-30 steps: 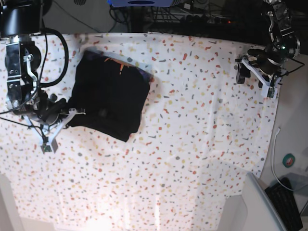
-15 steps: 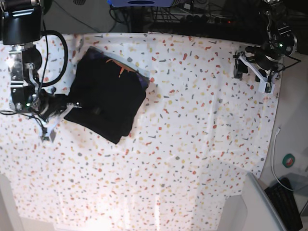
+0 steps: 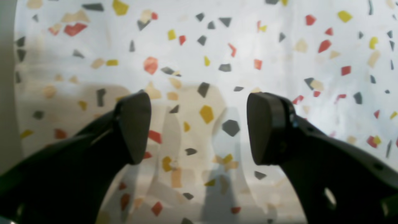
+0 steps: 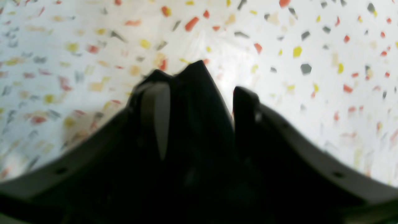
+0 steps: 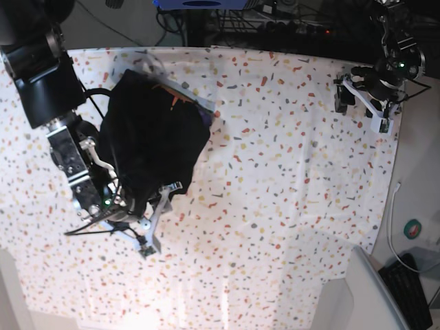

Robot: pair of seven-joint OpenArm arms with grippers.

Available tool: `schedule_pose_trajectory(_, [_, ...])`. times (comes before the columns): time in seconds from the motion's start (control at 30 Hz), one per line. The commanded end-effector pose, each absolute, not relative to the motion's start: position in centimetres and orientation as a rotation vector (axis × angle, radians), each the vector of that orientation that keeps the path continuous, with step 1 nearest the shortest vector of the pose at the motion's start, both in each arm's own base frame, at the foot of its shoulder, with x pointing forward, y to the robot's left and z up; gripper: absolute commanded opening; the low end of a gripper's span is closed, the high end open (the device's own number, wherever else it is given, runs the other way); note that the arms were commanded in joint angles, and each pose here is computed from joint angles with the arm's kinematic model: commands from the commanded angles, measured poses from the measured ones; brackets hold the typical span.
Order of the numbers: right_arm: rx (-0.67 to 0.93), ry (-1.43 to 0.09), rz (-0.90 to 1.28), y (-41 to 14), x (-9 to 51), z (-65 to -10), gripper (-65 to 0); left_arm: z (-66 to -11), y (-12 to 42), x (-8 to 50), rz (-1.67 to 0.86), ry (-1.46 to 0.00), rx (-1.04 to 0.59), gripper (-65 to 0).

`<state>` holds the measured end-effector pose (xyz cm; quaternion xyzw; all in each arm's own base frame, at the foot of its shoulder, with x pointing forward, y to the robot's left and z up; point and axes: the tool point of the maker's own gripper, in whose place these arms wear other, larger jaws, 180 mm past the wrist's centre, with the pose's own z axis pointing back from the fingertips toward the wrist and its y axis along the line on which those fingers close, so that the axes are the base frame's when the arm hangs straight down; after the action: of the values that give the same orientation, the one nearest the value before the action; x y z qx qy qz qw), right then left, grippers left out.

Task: Layout the t-shirt on the table in an organized manner, then fold the t-shirt properly
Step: 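Grasp the bundle corner with the right gripper and fold it over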

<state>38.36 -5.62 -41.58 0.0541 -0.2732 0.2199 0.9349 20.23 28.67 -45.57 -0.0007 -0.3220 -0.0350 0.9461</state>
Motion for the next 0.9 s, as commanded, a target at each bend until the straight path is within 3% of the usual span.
schedule_pose_trajectory(0.0, [0.109,-0.587,0.459,-5.0,40.0,-41.0,-33.6,-44.6,28.9,20.9,-0.081,-0.696,0.001,-19.4])
schedule_pose_trajectory(0.2, [0.085,-0.507,0.457,-4.8,40.4,-44.1,-33.0,-45.0,29.0,20.0,-0.082,-0.676,0.001,-19.4])
schedule_pose_trajectory(0.57, [0.173,-0.579,0.469,-1.2,39.6,-40.5,-32.9,-45.0,29.0,20.2,-0.081,-0.678,0.001,-19.4])
schedule_pose_trajectory(0.87, [0.178,-0.501,0.429,-1.1,38.9,-44.7,-32.9,-44.9,29.0,20.3,-0.08,-0.68,0.0,-19.4])
